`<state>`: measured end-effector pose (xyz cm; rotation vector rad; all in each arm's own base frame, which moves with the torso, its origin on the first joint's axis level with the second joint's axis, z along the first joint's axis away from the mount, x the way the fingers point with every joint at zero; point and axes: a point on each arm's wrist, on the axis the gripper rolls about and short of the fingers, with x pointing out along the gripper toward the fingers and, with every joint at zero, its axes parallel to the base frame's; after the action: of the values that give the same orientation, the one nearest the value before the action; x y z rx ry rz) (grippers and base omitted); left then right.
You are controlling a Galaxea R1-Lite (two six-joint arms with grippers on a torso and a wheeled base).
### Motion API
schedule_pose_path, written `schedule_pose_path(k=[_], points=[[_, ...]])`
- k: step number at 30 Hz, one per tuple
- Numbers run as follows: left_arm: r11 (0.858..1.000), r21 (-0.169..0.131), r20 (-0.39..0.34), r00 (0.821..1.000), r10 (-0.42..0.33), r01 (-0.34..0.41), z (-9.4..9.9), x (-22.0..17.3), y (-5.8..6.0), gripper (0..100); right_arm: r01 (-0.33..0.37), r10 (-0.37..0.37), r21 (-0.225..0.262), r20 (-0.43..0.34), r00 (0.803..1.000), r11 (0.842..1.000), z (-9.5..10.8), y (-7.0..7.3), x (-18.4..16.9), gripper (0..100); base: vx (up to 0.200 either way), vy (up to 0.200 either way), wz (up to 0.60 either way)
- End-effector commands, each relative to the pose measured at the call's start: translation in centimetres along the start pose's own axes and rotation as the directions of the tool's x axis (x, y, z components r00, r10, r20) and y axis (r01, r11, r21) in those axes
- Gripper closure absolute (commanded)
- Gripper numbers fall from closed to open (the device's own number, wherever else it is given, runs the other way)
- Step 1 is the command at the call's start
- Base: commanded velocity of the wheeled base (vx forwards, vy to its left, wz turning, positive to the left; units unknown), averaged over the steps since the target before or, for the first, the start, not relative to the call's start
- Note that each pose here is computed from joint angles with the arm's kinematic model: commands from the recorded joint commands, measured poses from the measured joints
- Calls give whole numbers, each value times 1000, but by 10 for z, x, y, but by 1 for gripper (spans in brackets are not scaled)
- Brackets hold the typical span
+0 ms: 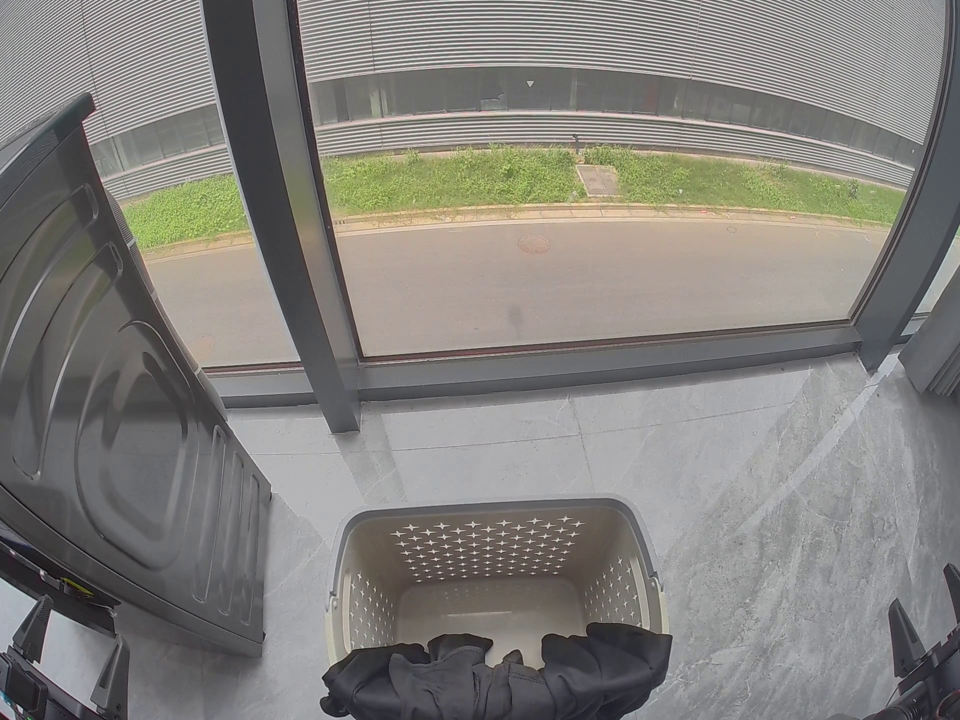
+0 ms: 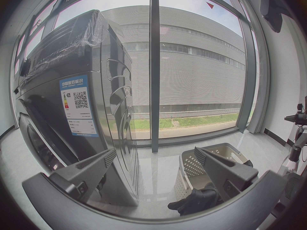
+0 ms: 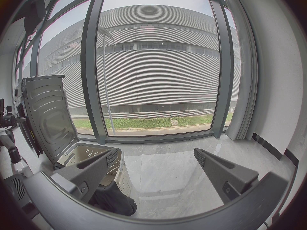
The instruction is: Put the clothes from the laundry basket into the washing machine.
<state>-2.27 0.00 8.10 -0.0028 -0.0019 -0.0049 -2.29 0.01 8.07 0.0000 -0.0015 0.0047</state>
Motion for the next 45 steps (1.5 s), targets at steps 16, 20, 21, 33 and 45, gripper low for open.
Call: schedule_pose_path(k=[16, 20, 21, 33, 45], points=[[1000, 0, 1, 1000, 0, 0, -5, 0, 0, 0, 0, 0, 0, -5, 1000, 1000, -5, 0, 0, 0, 25, 0, 0], [1000, 0, 1, 1000, 0, 0, -5, 0, 0, 0, 0, 0, 0, -5, 1000, 1000, -5, 0, 0, 0, 0, 0, 0], [1000, 0, 1, 1000, 0, 0, -5, 0, 0, 0, 0, 0, 0, -5, 1000, 1000, -5, 0, 0, 0, 0, 0, 0], [1000, 0, 1, 1000, 0, 0, -5, 0, 0, 0, 0, 0, 0, -5, 1000, 1000, -5, 0, 0, 0, 0, 0, 0], [1000, -2, 1, 1000, 0, 0, -5, 0, 0, 0, -1, 1, 0, -5, 1000, 1000, -5, 0, 0, 0, 0, 0, 0]])
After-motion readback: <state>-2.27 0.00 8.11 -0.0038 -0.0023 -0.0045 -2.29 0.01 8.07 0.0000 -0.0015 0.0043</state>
